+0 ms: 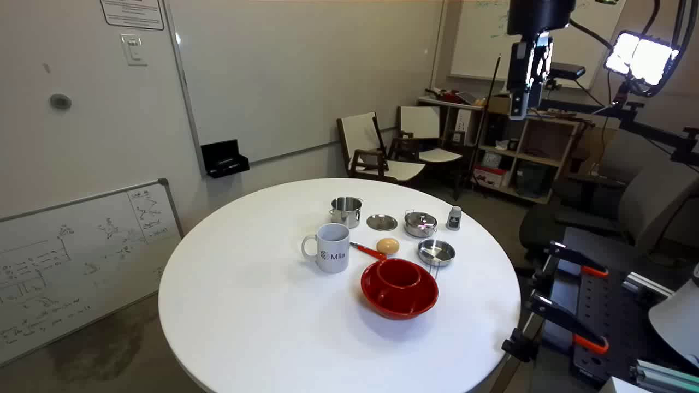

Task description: Rotate the cup slightly anticlockwise

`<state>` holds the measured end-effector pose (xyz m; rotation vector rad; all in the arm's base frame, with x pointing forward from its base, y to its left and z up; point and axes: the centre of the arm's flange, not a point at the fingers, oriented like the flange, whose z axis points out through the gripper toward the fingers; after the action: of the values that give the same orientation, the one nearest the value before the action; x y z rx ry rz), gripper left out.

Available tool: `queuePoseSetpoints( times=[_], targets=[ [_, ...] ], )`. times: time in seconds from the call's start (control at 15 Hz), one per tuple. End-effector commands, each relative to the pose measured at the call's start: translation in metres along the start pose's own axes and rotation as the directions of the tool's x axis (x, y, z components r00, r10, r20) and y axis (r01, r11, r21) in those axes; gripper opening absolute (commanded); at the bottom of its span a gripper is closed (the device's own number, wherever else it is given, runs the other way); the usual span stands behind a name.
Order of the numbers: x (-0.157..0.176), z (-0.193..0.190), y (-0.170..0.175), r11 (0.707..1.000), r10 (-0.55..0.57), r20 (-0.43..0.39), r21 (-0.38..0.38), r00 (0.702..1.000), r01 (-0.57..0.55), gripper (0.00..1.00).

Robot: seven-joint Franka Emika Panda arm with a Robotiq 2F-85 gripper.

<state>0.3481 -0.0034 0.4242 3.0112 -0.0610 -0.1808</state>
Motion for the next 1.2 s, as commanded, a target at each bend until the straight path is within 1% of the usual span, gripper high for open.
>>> queuePoseSetpoints(
  times=[0.0, 0.27, 0.4, 0.53, 0.73, 0.93, 1.13],
  targets=[
    [0.0, 0.0, 0.0, 1.0, 0.0, 0.0, 0.0, 1.0, 0.0, 1.0],
    [0.015, 0.006, -0.01, 0.999, -0.045, -0.025, 0.002, 0.999, 0.045, 1.0],
    [0.029, 0.012, -0.019, 0.998, -0.058, -0.033, 0.001, 0.998, 0.058, 1.0],
    [0.044, 0.023, -0.027, 0.997, -0.073, -0.059, 0.003, 0.996, 0.073, 1.0],
    [0.068, 0.044, -0.037, 0.993, -0.119, -0.116, -0.021, 0.986, 0.117, 1.0],
    [0.09, 0.069, -0.04, 0.99, -0.138, -0.114, -0.034, 0.984, 0.135, 1.0],
    [0.109, 0.095, -0.046, 0.988, -0.154, -0.1, -0.002, 0.983, 0.155, 1.0]
  ],
)
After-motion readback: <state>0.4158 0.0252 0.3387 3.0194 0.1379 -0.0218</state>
